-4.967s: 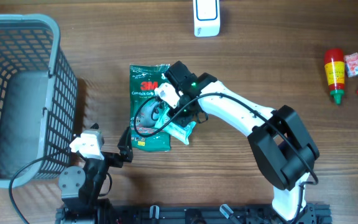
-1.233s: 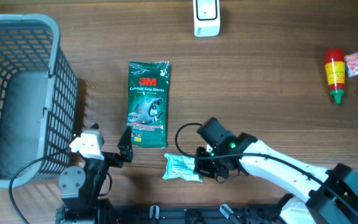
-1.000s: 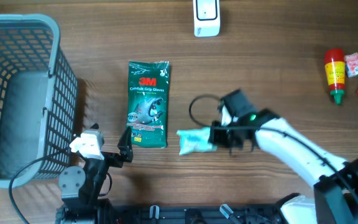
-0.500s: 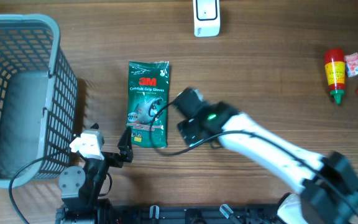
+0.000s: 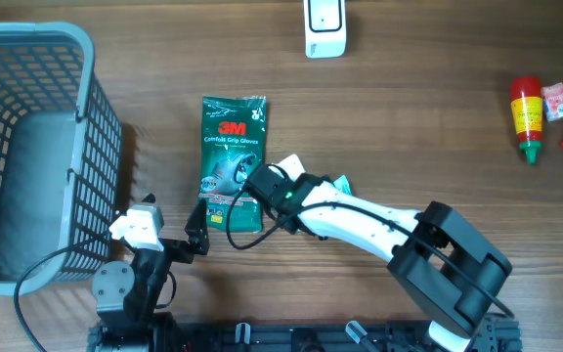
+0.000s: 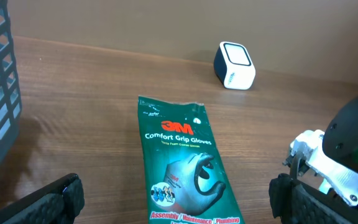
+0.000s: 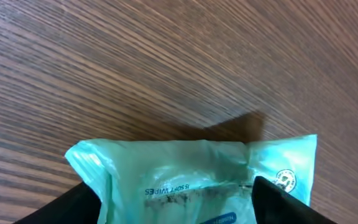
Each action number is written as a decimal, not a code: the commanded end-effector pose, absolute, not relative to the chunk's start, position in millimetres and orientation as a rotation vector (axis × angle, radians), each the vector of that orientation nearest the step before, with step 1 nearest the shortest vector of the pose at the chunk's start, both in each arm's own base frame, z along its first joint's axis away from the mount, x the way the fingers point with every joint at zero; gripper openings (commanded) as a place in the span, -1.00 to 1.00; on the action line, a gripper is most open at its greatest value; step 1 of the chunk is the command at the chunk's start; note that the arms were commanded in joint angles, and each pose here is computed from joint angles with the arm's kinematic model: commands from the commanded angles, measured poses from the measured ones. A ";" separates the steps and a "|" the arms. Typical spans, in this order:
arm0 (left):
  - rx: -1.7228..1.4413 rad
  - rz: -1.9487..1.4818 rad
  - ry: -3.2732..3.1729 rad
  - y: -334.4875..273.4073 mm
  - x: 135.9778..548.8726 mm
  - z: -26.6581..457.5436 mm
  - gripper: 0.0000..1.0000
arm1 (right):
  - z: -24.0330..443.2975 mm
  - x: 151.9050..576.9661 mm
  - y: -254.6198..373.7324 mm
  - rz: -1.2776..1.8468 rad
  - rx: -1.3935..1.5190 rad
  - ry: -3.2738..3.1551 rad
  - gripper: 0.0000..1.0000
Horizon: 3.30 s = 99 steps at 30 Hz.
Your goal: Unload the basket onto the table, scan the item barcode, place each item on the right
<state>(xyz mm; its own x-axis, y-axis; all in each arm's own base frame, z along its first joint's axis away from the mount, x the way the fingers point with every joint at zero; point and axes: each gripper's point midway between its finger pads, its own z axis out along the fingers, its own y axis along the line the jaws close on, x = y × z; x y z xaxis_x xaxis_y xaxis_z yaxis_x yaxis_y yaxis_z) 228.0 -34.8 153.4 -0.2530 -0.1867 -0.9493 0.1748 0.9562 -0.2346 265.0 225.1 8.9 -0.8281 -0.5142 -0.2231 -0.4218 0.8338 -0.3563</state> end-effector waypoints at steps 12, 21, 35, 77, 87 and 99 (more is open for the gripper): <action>0.000 -0.359 1.789 -37.9 227.3 154.0 1.00 | 75.2 227.7 299.8 0.414 -0.921 2.953 -0.91; 0.000 -0.359 1.789 -37.9 227.3 153.9 1.00 | 239.8 208.7 296.6 1.854 -1.295 1.818 -0.91; 0.000 -0.359 1.789 -37.9 227.3 153.9 1.00 | 220.1 214.3 288.6 1.740 -1.431 1.147 -0.91; 0.000 -0.359 1.789 -37.9 227.3 154.0 1.00 | 330.6 203.1 297.1 0.085 -1.420 -0.717 -0.91; 0.000 -0.359 1.789 -37.9 227.3 154.0 1.00 | 341.9 199.2 295.0 -0.021 -1.378 -0.807 -0.92; 0.000 -0.359 1.789 -37.9 227.3 153.9 1.00 | 356.5 233.1 304.0 0.484 -1.528 -0.038 -0.91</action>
